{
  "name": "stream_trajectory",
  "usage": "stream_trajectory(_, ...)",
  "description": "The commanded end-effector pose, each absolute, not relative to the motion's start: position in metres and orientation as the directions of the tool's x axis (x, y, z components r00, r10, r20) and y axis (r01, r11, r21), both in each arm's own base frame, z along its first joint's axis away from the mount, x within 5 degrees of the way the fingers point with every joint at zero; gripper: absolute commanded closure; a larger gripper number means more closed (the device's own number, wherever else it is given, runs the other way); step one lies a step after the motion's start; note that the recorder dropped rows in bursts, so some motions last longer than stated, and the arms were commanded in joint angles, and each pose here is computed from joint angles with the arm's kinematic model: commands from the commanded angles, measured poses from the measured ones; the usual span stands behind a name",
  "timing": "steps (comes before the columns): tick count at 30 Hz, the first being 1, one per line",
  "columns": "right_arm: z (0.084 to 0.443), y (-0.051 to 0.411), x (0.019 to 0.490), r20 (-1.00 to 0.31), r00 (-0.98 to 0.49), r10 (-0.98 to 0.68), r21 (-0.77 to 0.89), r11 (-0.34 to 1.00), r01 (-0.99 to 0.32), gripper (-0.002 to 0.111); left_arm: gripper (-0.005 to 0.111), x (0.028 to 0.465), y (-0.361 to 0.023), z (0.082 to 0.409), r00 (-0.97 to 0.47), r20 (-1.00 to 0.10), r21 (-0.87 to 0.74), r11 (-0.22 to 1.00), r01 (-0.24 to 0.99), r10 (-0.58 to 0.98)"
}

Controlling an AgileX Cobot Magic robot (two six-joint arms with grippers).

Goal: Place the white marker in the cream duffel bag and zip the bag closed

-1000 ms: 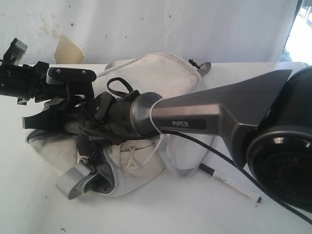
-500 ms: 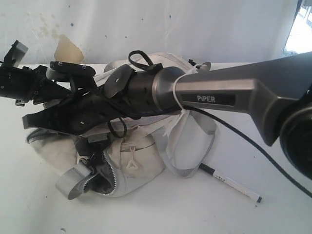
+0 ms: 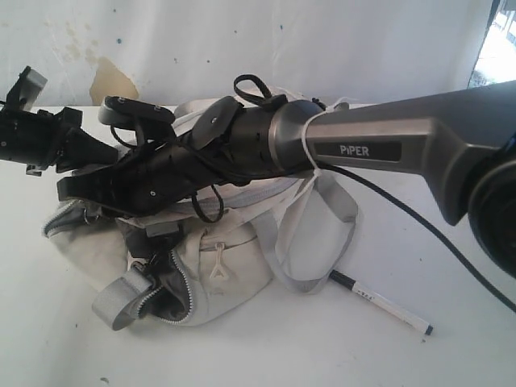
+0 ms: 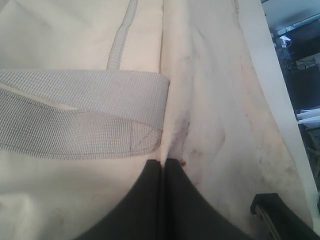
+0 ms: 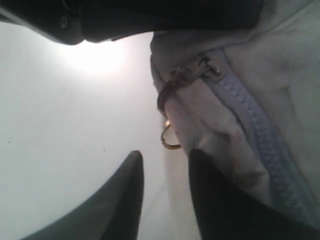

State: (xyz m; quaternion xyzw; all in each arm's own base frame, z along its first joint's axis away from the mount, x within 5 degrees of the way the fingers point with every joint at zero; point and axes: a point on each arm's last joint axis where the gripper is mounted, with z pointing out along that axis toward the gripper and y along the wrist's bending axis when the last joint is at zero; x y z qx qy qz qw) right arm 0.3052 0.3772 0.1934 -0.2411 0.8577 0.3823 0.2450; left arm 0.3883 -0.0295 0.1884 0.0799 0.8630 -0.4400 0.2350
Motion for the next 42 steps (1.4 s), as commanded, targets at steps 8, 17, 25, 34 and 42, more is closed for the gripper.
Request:
stream_trajectory(8, 0.203, 0.39, 0.3, -0.663, -0.739, -0.117, 0.531, 0.622, -0.575, 0.059, 0.106, 0.387, -0.033, 0.196, -0.877, -0.474, -0.75, 0.56, 0.353, -0.082)
stream_trajectory(17, 0.2, 0.402, 0.287, -0.655, -0.748, -0.107, 0.549, 0.614, -0.568, 0.059, 0.106, 0.387, -0.033, 0.196, -0.876, -0.475, -0.749, 0.561, 0.351, -0.086)
stream_trajectory(25, 0.179, 0.402, 0.297, -0.673, -0.736, -0.076, 0.511, 0.671, -0.537, 0.059, 0.106, 0.387, -0.034, 0.196, -0.878, -0.472, -0.755, 0.551, 0.355, -0.08)
stream_trajectory(34, 0.177, 0.4, 0.308, -0.727, -0.686, 0.012, 0.473, 0.732, -0.49, 0.06, 0.106, 0.384, -0.034, 0.195, -0.88, -0.472, -0.746, 0.554, 0.369, -0.049)
stream_trajectory(42, 0.175, 0.398, 0.312, -0.755, -0.656, 0.025, 0.444, 0.754, -0.483, 0.096, 0.106, 0.384, -0.033, 0.193, -0.879, -0.475, -0.734, 0.566, 0.375, -0.034)
